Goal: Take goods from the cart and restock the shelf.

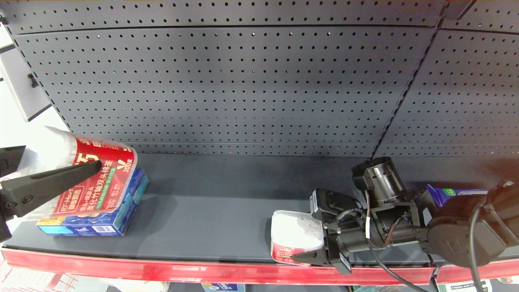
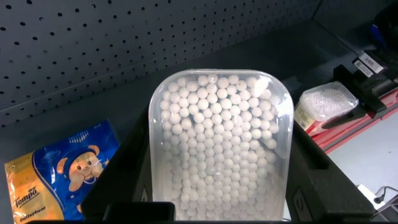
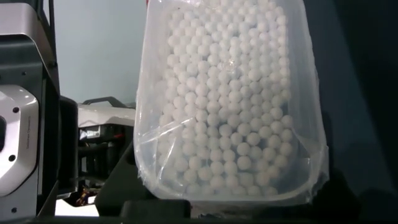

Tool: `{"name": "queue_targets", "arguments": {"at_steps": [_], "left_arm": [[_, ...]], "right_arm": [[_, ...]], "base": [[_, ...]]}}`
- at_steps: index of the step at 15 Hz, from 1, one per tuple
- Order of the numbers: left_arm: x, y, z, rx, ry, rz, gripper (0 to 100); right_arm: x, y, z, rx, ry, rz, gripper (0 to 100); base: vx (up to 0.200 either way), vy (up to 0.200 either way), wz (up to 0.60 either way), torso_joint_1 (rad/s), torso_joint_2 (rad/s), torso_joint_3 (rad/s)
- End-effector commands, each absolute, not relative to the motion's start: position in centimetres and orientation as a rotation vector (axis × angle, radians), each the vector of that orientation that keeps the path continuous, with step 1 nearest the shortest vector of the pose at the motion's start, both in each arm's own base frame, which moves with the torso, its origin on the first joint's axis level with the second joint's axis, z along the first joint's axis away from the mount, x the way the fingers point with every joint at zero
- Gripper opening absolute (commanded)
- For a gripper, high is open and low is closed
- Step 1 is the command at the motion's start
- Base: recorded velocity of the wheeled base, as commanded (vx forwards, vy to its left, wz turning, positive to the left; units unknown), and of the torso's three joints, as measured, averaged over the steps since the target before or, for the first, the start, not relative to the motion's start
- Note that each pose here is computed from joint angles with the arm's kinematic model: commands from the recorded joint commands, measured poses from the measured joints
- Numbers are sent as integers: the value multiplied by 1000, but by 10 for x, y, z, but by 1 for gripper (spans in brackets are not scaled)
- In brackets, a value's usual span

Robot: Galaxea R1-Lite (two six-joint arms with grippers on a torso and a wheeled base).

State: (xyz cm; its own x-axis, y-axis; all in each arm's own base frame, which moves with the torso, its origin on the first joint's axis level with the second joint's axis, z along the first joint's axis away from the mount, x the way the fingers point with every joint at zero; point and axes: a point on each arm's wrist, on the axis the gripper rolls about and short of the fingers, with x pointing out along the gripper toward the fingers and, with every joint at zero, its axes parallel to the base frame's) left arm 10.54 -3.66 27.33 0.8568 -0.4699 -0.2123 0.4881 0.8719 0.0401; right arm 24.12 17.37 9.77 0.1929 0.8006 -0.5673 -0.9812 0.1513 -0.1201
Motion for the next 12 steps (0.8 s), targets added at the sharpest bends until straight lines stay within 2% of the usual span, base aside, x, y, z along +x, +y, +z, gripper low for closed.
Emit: {"name": "queue_targets", "arguments": {"at_steps": [1, 12], "left_arm": [[106, -37, 273, 94, 202, -504, 0], [107, -37, 272, 92, 208, -504, 0]], "right_arm": [[240, 174, 99, -523, 415, 1334, 0], [238, 174, 95, -512, 415, 1374, 0]], "base": [[0, 0, 0, 0, 0, 0], [0, 0, 0, 0, 0, 0]]}}
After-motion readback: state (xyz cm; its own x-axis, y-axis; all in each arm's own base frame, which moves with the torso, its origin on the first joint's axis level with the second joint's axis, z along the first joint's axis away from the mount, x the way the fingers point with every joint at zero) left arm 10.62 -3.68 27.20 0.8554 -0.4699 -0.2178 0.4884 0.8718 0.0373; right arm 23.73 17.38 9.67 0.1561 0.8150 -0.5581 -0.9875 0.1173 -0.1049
